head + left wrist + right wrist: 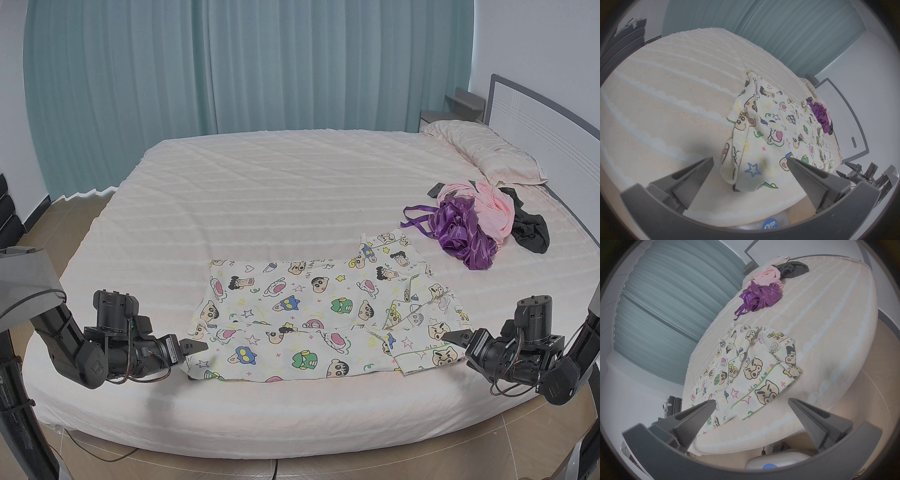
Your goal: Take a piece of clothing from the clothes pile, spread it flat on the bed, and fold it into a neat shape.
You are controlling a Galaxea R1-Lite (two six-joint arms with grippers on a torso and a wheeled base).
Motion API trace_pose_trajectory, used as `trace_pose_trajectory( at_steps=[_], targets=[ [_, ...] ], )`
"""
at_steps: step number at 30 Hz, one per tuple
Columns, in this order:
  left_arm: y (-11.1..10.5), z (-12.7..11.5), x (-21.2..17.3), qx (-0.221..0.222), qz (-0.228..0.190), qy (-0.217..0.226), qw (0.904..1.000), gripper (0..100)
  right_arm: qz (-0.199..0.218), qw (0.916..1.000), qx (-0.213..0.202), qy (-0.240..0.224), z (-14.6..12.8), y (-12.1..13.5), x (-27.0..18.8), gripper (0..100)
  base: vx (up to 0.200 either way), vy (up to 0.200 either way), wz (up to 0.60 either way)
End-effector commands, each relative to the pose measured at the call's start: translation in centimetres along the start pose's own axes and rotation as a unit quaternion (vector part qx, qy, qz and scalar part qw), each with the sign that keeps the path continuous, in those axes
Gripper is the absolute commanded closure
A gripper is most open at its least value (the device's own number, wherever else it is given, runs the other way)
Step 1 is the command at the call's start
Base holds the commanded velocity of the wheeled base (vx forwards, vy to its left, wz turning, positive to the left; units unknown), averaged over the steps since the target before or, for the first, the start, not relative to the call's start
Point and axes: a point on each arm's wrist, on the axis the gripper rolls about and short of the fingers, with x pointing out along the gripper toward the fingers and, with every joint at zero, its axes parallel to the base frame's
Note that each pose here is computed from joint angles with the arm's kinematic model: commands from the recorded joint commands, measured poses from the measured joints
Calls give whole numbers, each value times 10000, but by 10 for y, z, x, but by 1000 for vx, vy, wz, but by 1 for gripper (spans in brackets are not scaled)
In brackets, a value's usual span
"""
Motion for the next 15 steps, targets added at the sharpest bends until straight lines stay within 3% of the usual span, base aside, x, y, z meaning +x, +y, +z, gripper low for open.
trace_pose_trajectory(
  at_steps=[1,7,15],
  targets=[
    [10,-13,11,-14,92,202,9998,0,-42,10000,-4,47,-2,-2,1,0,0,0,0],
    [5,-11,-6,53,-101,-196,9997,0,-94,9999,-6,92,-4,-4,3,0,0,0,0],
    [-7,-11,-27,204,-494,-359,9979,0,-102,9999,-18,107,-5,-4,2,0,0,0,0]
  ],
)
